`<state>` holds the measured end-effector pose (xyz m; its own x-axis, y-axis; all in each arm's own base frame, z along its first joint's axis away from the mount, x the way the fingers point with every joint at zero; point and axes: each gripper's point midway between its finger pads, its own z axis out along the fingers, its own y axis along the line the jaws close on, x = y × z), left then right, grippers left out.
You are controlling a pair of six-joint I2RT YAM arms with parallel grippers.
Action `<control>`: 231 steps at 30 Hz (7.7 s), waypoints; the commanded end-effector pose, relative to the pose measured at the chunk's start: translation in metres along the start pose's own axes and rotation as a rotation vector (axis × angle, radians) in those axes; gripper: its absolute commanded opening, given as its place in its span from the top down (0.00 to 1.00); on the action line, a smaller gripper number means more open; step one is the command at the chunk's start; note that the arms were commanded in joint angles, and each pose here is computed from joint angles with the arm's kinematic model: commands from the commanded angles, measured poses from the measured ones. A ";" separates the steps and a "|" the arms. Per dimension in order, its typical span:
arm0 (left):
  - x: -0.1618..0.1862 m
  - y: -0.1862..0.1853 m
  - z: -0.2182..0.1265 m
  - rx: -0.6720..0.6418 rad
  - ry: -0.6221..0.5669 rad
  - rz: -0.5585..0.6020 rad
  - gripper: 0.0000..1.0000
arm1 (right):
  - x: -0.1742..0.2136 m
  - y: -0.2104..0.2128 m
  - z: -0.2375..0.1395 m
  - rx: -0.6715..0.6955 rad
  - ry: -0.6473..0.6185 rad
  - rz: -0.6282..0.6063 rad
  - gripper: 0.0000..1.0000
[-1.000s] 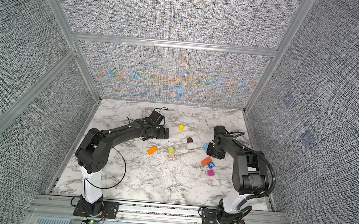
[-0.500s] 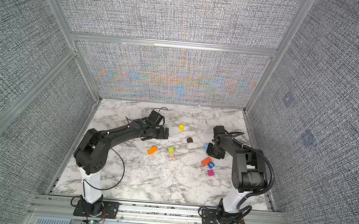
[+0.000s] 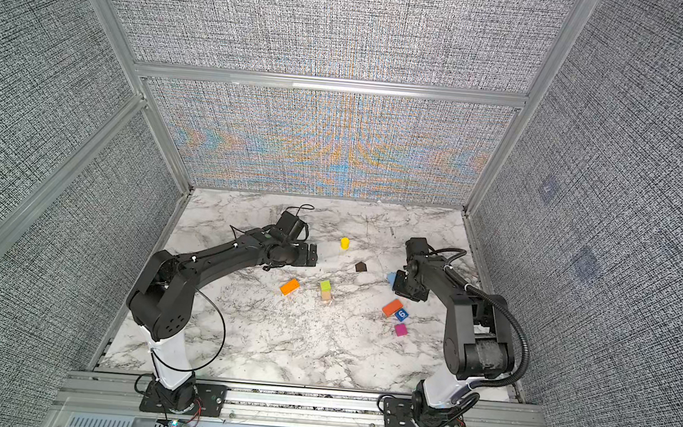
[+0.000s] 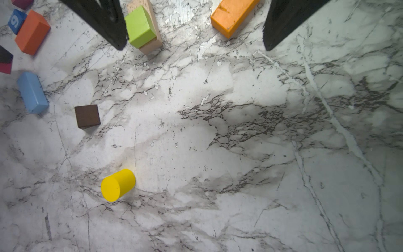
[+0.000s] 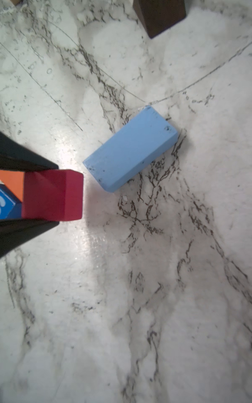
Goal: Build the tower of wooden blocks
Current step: 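Lower the right gripper around the pink cube and close on it, then carry the pink cube to the wooden block's side below the green cube, then set the pink cube against the wooden block and open the right gripper, then withdraw the right gripper while the left gripper moves over the orange block, then lower the left gripper and close it on the orange block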
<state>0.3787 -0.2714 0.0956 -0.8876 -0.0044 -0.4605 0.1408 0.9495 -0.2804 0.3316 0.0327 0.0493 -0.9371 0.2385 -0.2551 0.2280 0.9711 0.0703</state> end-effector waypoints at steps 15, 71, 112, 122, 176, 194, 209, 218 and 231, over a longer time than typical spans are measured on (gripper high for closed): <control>0.052 0.042 -0.027 -0.083 0.028 -0.068 0.01 | 0.030 0.069 -0.045 -0.049 -0.003 -0.190 0.72; 0.090 0.081 -0.036 -0.185 0.049 -0.070 0.01 | 0.083 0.224 0.002 -0.082 0.125 -0.461 0.71; 0.088 0.079 -0.045 -0.177 0.041 -0.040 0.01 | 0.081 0.228 0.001 -0.083 0.126 -0.469 0.45; 0.086 0.072 -0.056 -0.161 0.075 0.007 0.24 | 0.073 0.220 -0.032 -0.116 0.042 -0.510 0.35; 0.102 0.017 0.022 -0.049 0.298 0.141 0.26 | 0.086 0.114 -0.038 -0.172 -0.028 -0.441 0.26; 0.101 0.011 0.010 -0.074 0.278 0.142 0.13 | 0.078 0.078 -0.040 -0.146 -0.021 -0.291 0.26; 0.068 0.007 -0.038 -0.049 0.085 0.133 0.01 | 0.076 -0.009 -0.025 -0.089 -0.021 0.068 0.45; 0.069 0.016 -0.040 -0.053 0.024 0.119 0.01 | 0.075 -0.027 -0.014 -0.055 0.010 0.152 0.48; 0.072 0.034 -0.019 -0.206 0.110 0.105 0.14 | 0.051 -0.010 -0.035 -0.119 -0.042 0.133 0.41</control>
<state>0.3128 -0.2418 0.0753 -0.9007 0.1208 -0.4173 0.1790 0.9785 -0.1029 0.2719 0.0310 0.0622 -0.8870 0.3703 -0.2758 0.3237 0.9247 0.2004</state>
